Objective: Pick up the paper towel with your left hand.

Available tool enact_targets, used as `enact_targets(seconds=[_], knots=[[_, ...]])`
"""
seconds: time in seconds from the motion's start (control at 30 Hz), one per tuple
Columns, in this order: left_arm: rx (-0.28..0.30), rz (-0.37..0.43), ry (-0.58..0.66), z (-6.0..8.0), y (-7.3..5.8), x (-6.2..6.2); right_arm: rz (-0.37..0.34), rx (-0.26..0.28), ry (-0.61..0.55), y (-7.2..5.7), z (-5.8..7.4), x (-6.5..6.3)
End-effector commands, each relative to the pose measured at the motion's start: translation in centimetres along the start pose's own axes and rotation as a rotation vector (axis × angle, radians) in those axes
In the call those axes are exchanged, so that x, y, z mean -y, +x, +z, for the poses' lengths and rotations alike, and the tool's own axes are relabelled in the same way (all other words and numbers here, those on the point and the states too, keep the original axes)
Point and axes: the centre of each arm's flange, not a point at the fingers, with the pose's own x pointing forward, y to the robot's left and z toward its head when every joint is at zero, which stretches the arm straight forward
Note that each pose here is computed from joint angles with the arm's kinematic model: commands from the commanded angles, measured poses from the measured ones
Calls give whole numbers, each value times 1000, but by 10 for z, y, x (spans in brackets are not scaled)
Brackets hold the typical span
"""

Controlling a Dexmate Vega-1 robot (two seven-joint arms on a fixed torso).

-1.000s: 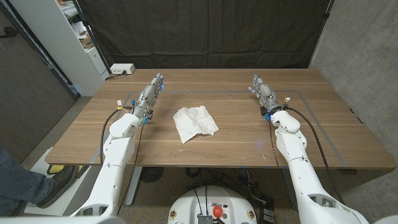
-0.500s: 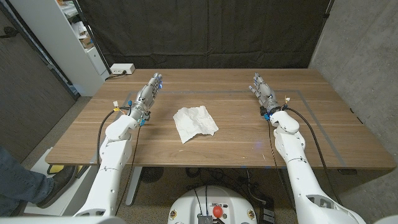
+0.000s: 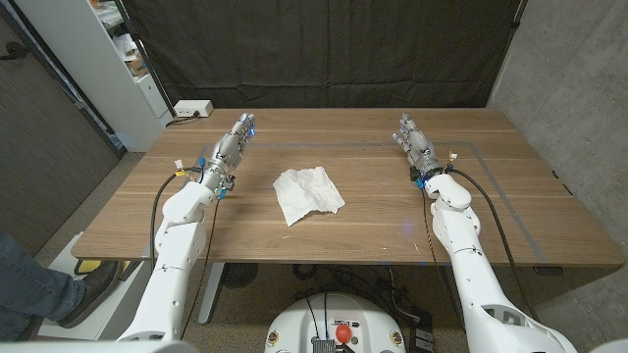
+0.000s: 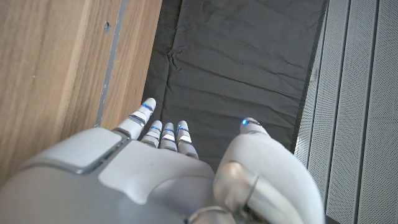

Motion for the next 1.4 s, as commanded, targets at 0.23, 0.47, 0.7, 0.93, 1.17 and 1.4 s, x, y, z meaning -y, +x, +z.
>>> enact_targets(seconds=[0.23, 0.47, 0.7, 0.93, 1.17, 1.4], knots=[[43, -28, 62, 6, -9, 5, -9, 11, -7, 6, 1, -1], [56, -37, 94, 9, -12, 9, -14, 15, -9, 7, 1, -1], [66, -57, 114, 12, -14, 12, -17, 16, -7, 6, 1, -1], [80, -72, 124, 16, -18, 17, -2, 23, -8, 4, 2, 0], [96, -85, 133, 17, -24, 21, -8, 28, -9, 3, 3, 2], [115, -78, 169, 19, -32, 24, -11, 27, -6, 3, 3, 3]])
